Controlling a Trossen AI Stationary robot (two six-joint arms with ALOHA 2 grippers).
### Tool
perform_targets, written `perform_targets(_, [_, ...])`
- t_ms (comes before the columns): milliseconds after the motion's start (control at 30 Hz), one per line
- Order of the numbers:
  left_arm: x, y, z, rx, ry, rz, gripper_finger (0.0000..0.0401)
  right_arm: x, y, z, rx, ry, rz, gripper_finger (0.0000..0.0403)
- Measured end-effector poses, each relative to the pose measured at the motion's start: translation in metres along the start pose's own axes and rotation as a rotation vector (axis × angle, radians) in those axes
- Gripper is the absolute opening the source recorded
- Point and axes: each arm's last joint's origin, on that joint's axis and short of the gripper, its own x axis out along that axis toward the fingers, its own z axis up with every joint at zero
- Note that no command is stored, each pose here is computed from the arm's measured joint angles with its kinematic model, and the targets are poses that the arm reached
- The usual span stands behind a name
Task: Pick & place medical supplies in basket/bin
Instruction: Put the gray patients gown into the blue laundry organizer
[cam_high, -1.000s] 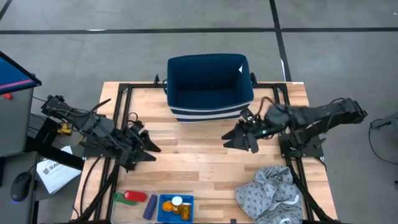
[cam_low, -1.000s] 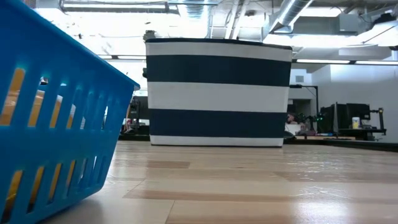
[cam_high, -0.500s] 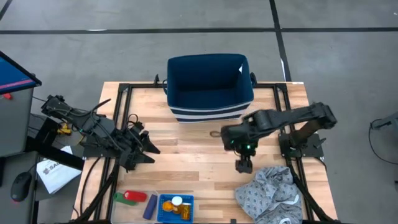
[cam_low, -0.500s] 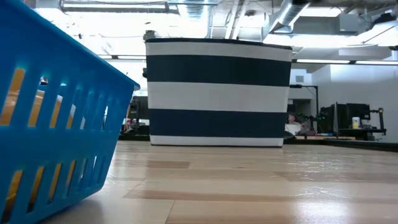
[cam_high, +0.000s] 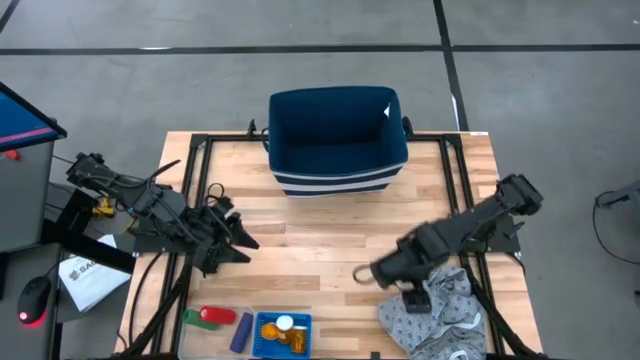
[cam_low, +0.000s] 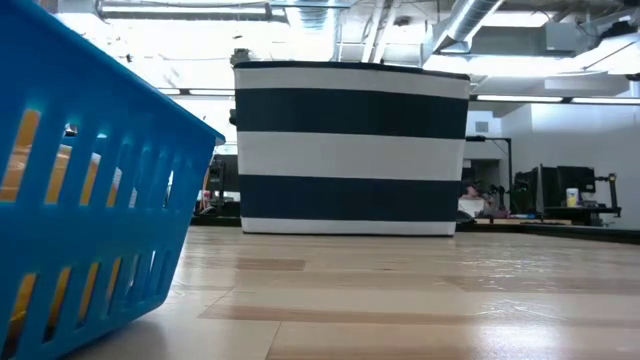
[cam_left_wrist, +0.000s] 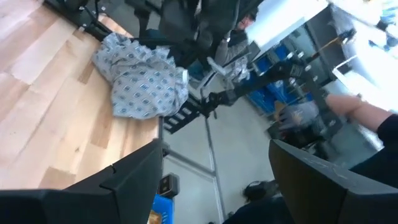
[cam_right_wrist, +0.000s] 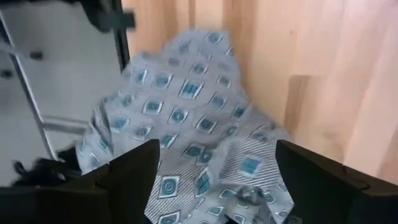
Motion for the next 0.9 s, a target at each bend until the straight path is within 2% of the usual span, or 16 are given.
perform_targets(133, [0.004, -0.002, 0.001, -0.036, -0.019, -0.021, 0.0287, 0.026, 0.02, -0.012, -0.046, 0.03, -0.007, 0.0323])
perform_targets(333, [0.014, -0.007, 0.004, -0.051, -0.066, -0.072, 0.0287, 0.048, 0.037, -0.021, -0.017, 0.089, 0.122, 0.0338])
perform_targets(433, [0.023, -0.007, 0.004, -0.053, -0.077, -0.071, 0.0287, 0.06, 0.043, -0.027, -0.032, 0.109, 0.134, 0.0344])
perform_targets(633, [0.04, -0.005, 0.001, -0.062, -0.088, -0.065, 0.0287, 0.097, 0.055, -0.055, -0.023, 0.237, 0.151, 0.0348])
perform_targets(833, [0.056, -0.004, -0.002, -0.086, -0.098, -0.076, 0.0287, 0.112, 0.087, -0.074, -0.013, 0.205, 0.267, 0.0347])
perform_targets(900, [0.06, -0.003, -0.003, -0.1, -0.102, -0.078, 0.0287, 0.114, 0.094, -0.079, 0.015, 0.199, 0.267, 0.0347])
